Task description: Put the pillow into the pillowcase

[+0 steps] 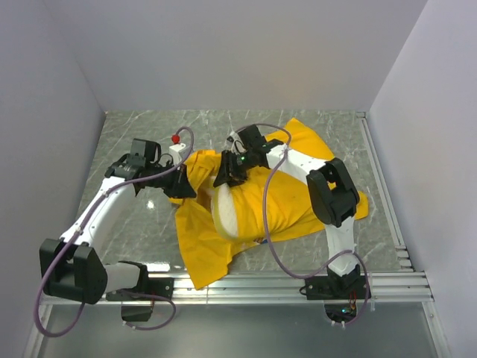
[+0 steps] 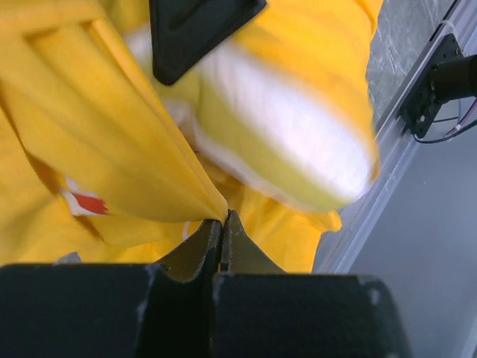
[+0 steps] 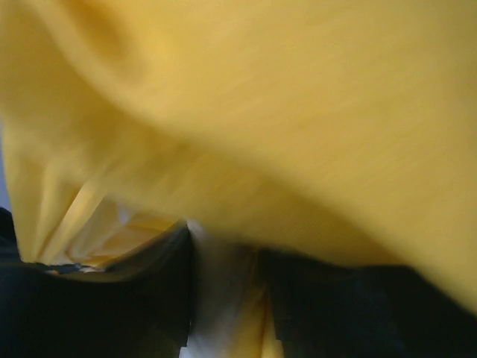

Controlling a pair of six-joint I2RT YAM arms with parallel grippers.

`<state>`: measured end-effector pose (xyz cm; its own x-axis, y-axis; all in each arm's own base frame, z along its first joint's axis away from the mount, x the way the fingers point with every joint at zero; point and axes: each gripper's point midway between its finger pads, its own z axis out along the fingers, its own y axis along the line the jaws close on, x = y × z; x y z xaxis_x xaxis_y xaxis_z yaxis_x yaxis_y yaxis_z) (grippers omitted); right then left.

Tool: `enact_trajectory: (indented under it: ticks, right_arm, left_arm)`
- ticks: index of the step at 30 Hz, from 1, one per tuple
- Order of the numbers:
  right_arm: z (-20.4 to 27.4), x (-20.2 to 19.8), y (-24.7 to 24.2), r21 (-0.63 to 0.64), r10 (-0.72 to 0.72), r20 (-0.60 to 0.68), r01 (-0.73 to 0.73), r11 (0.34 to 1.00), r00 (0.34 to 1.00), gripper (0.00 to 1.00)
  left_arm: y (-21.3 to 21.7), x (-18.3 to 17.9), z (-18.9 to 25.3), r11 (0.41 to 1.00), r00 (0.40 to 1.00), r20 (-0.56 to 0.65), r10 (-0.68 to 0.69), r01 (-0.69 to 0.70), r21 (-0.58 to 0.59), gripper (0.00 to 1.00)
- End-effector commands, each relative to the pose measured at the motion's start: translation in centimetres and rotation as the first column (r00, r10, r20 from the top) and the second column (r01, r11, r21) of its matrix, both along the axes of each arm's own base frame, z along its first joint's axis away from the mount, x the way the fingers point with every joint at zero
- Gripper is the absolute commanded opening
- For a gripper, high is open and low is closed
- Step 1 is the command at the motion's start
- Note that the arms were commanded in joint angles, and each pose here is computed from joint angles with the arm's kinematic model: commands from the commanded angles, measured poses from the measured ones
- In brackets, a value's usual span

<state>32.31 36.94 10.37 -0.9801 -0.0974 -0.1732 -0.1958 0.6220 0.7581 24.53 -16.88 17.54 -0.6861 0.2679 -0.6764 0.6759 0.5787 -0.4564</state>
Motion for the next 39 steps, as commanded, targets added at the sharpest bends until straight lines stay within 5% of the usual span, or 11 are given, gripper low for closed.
enact_trajectory:
  ticks: [1,6,10,13,21,30,39]
  right_arm:
    - [3.0,1.2,-0.6,0.023,0.087,0.168,-0.092,0.995,0.982,0.61]
    - [8.4,-3.3,-4.7,-0.002,0.257,0.265,-0.266,0.964,0.929,0.95]
    - [10.0,-8.2,-6.8,-0.091,0.433,0.364,-0.431,0.898,0.825,0.97]
    - [7.4,-10.6,-7.7,-0.292,0.528,0.436,-0.440,0.849,0.729,0.97]
    - [5.0,-12.5,-5.0,-0.421,0.491,0.724,-0.254,0.871,0.485,1.00]
    - [6.5,-15.1,0.6,-0.481,0.495,0.784,-0.138,0.866,0.373,1.00]
    - [-0.5,-13.0,-0.3,-0.704,0.655,0.637,-0.040,0.709,0.405,1.00]
  left_arm:
    - [-1.1,0.3,1.6,0.998,1.000,-0.006,-0.022,0.022,-0.061,0.00]
    - [-1.5,1.8,0.3,0.996,0.998,-0.066,0.022,-0.028,-0.086,0.00]
    - [-1.6,2.6,-0.1,0.994,0.995,-0.087,0.044,-0.052,-0.096,0.00]
    - [-1.6,3.1,0.1,0.989,0.990,-0.121,0.073,-0.088,-0.121,0.00]
    - [-1.1,3.4,-0.5,0.978,0.974,-0.199,0.112,-0.143,-0.151,0.00]
    - [-1.0,3.8,-0.3,0.976,0.970,-0.204,0.136,-0.166,-0.140,0.00]
    - [-0.9,3.0,0.0,0.979,0.970,-0.208,0.125,-0.155,-0.135,0.00]
